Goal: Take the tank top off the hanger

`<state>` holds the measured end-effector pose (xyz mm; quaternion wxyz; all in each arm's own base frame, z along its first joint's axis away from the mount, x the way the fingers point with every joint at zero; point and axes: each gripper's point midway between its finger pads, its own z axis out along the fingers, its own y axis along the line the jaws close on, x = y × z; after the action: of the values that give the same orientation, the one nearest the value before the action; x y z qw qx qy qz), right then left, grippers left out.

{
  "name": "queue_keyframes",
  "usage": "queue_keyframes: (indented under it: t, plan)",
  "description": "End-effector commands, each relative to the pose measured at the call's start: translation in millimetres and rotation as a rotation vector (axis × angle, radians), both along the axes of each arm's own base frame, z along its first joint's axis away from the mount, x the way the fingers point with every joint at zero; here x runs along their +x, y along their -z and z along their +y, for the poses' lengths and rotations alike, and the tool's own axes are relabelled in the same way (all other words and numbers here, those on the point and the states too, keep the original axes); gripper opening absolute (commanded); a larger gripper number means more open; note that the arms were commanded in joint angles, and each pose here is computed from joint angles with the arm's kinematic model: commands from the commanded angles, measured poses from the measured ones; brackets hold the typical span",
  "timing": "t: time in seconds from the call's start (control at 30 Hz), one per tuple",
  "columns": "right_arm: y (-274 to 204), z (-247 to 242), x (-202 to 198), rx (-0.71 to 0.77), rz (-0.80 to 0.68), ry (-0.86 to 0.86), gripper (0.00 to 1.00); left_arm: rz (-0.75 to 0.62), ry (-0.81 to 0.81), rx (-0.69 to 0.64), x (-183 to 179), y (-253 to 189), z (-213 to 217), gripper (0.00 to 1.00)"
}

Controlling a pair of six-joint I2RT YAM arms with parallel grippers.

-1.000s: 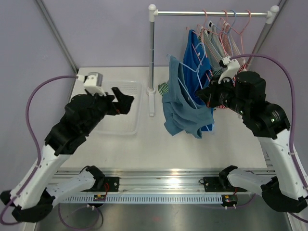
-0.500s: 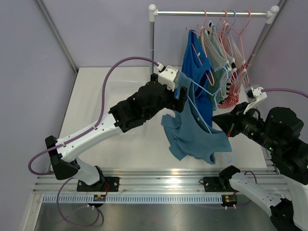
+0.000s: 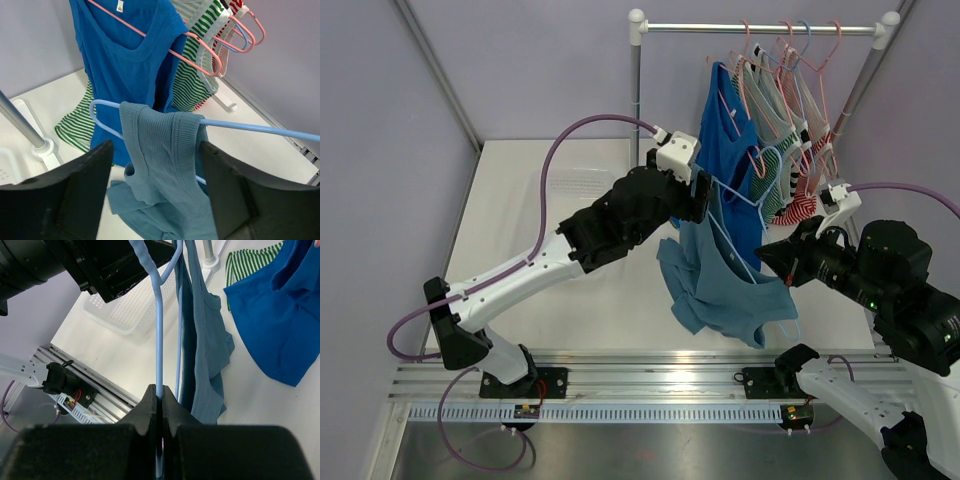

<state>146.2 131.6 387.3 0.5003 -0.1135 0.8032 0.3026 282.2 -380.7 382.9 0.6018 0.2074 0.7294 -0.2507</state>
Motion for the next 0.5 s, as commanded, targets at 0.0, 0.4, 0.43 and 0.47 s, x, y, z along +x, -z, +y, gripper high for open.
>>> queue_keyframes:
  t: [0.0,0.4,0.43,0.47]
  plan:
    - [-12.9,7.4,0.3,0.037,-0.034,-0.031,0.0,-0.065,-0.035,-0.08,8.4,-34.0,-1.1,0.68]
    - [-7.8,10.4,0.1,0.023,-0.032,-0.055,0.0,-0.056,-0.167,-0.039,33.5,-23.3,11.3,0.0]
    - [-3.7,9.9,0.0,0.011,-0.027,-0.058,0.0,-0.053,-0.189,-0.036,36.4,-22.5,13.7,0.0]
    - [3.8,8.9,0.2,-0.012,-0.025,-0.063,0.0,-0.058,-0.232,-0.037,40.2,-26.0,20.8,0.0]
